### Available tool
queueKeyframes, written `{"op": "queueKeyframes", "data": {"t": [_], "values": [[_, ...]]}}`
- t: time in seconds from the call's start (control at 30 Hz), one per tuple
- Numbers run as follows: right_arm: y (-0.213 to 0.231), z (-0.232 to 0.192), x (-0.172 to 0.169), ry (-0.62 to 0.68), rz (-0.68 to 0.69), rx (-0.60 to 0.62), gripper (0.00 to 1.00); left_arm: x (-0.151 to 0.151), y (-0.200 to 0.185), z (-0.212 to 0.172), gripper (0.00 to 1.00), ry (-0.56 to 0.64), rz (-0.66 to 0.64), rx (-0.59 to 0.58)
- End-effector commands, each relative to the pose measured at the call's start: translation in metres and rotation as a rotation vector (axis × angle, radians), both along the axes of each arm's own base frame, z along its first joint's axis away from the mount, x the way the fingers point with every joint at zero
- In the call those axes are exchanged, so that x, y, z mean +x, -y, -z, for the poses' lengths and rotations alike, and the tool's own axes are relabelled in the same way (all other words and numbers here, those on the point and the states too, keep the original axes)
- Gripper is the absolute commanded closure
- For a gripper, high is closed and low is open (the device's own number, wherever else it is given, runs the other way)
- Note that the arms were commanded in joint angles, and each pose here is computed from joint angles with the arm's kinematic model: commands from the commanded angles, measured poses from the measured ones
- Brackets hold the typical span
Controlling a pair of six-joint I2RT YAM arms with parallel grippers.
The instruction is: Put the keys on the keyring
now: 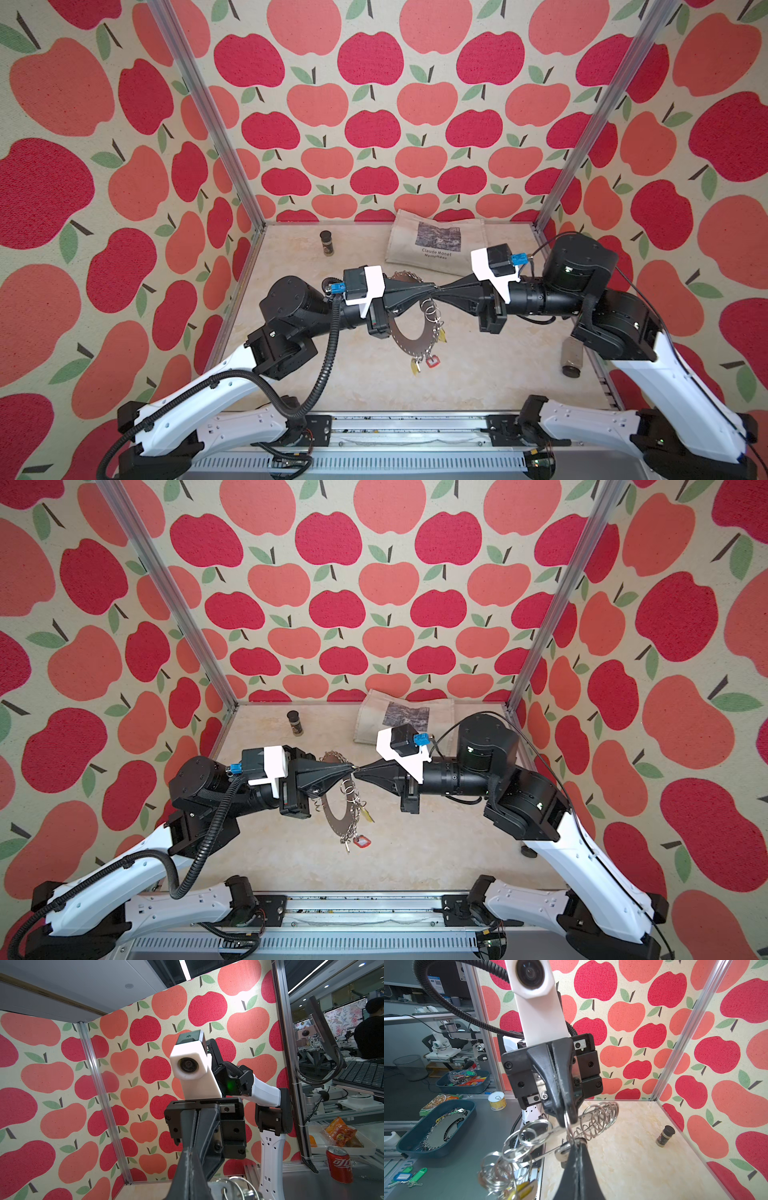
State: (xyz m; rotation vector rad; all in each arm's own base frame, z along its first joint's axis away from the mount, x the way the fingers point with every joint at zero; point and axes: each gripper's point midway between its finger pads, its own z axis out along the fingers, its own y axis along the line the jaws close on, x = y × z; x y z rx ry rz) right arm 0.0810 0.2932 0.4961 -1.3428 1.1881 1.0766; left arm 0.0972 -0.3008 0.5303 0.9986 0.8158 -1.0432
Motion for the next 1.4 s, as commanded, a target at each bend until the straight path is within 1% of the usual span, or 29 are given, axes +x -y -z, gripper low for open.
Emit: {"op": "queueKeyframes", "data": {"t": [0.0, 0.07, 0.13, 0.17, 0.23, 0.27, 0.33, 0.63, 0.77, 1.17, 1.37], "values": [[-0.002, 0.016, -0.006, -0.040, -0.037, -0.051, 1.00, -0.001, -0.009, -0.021, 1.00, 0.025, -0.002, -0.092], [0.001, 0.016, -0.003, -0.029, -0.007, -0.058, 1.00, 0.000, -0.010, -0.020, 1.00, 0.023, -0.005, -0.090], [0.006, 0.017, 0.000, -0.011, 0.024, -0.069, 0.97, -0.001, -0.012, -0.020, 1.00, 0.024, -0.006, -0.090], [0.008, 0.018, 0.001, -0.006, 0.039, -0.075, 0.94, -0.001, -0.012, -0.020, 1.00, 0.022, -0.005, -0.091], [0.014, 0.016, 0.002, 0.008, 0.064, -0.074, 0.81, -0.001, -0.013, -0.019, 1.00, 0.022, -0.006, -0.090], [0.017, 0.014, 0.001, 0.014, 0.070, -0.068, 0.77, -0.001, -0.013, -0.019, 1.00, 0.019, -0.004, -0.090], [0.021, 0.008, -0.001, 0.023, 0.073, -0.047, 0.75, -0.001, -0.014, -0.019, 1.00, 0.017, -0.005, -0.091], [0.025, -0.015, -0.007, 0.050, 0.056, 0.051, 0.75, -0.003, -0.010, -0.017, 1.00, 0.012, 0.025, -0.078], [0.023, -0.021, -0.008, 0.052, 0.041, 0.078, 0.78, -0.005, -0.009, -0.016, 1.00, 0.009, 0.035, -0.074], [0.006, -0.019, -0.007, 0.018, -0.018, 0.086, 0.81, -0.007, -0.008, -0.015, 1.00, 0.007, 0.053, -0.066], [0.003, -0.016, -0.006, 0.007, -0.025, 0.075, 0.88, -0.008, -0.010, -0.017, 1.00, 0.014, 0.051, -0.073]]}}
